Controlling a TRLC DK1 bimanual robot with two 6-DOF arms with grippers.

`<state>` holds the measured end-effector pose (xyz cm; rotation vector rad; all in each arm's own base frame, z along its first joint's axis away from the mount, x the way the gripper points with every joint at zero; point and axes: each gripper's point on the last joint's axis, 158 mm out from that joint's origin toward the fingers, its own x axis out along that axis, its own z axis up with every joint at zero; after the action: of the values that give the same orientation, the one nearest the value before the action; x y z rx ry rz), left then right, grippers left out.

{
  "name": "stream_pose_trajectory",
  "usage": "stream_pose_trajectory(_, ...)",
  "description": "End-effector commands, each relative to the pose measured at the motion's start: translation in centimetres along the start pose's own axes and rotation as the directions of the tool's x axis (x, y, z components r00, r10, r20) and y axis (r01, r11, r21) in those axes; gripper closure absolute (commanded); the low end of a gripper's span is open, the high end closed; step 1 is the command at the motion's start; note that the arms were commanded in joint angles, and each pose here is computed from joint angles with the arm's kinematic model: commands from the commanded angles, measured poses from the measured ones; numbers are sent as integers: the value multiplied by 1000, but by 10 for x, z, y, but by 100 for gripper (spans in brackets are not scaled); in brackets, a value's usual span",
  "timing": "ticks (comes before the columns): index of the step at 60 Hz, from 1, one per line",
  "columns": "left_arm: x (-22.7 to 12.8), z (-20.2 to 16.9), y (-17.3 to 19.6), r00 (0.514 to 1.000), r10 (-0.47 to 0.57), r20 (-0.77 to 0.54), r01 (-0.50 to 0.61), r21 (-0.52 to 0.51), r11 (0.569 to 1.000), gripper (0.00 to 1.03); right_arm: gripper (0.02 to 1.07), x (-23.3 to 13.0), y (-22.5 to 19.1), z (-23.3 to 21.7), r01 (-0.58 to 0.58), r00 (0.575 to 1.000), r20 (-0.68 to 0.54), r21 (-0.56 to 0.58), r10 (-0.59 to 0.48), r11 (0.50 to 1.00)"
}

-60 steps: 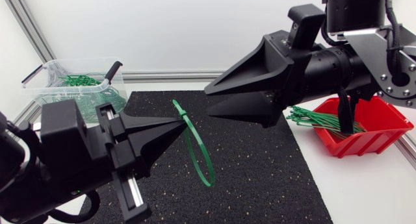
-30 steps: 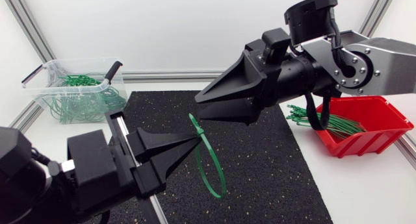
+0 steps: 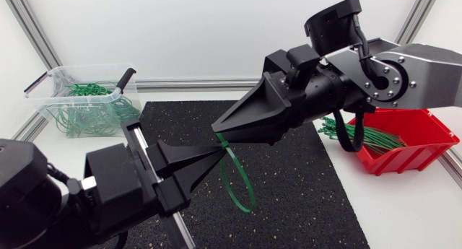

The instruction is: Take a green cable tie from the red box, thread the tail through the head to close it, then place it in the transparent bin on the left.

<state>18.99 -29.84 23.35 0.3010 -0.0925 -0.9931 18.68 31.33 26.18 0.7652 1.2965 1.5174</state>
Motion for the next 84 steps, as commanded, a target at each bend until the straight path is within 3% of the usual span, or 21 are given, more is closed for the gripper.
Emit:
stream_pose_trajectory(1, 2, -4, -2, 1000, 0, -10, 1, 30, 1000, 98, 83, 3, -3, -3, -8, 1000, -17, -1, 8, 1000)
stream_pose_trajectory(17, 2, -5, -4, 1000, -1, -11, 1, 32, 999, 98, 101, 3, -4, -5, -3, 1000, -16, -5, 3, 1000)
stream_pose_trajectory(30, -1, -3, -21, 1000, -26, -6, 27, 37, 999, 98, 101, -2, -7, 6, 36, 999, 27, -19, -35, 999)
stream_pose_trajectory(43, -3, 6, -48, 998, -68, 4, 67, 50, 996, 98, 101, -2, -37, 28, 85, 995, 51, 44, -87, 995)
stream_pose_trajectory(52, -3, 6, -47, 998, -56, 0, 56, 54, 997, 98, 101, 2, -44, 24, 101, 993, 47, 56, -104, 993)
stream_pose_trajectory(60, -4, 0, -28, 1000, -2, -16, 2, 49, 999, 98, 100, -2, -30, 11, 114, 991, 66, -3, -113, 994)
stream_pose_trajectory(63, -5, -3, -7, 998, 57, -28, -56, 44, 997, 98, 83, -6, -33, 13, 178, 979, 115, -58, -170, 982)
stream_pose_trajectory(69, -10, -19, 47, 979, 190, -73, -188, 37, 981, 98, 11, -16, -52, 19, 320, 935, 205, -130, -290, 939)
stream_pose_trajectory(70, -12, -22, 56, 975, 206, -82, -204, 34, 978, 98, 4, -18, -58, 20, 355, 921, 222, -145, -319, 924)
stream_pose_trajectory(77, -36, -40, 134, 924, 358, -135, -361, 8, 933, 98, 5, -42, -105, 38, 591, 789, 348, -206, -506, 780)
stream_pose_trajectory(84, -71, -44, 208, 844, 507, -177, -518, -20, 855, 99, 5, -64, -131, 56, 698, 696, 429, -215, -576, 683)
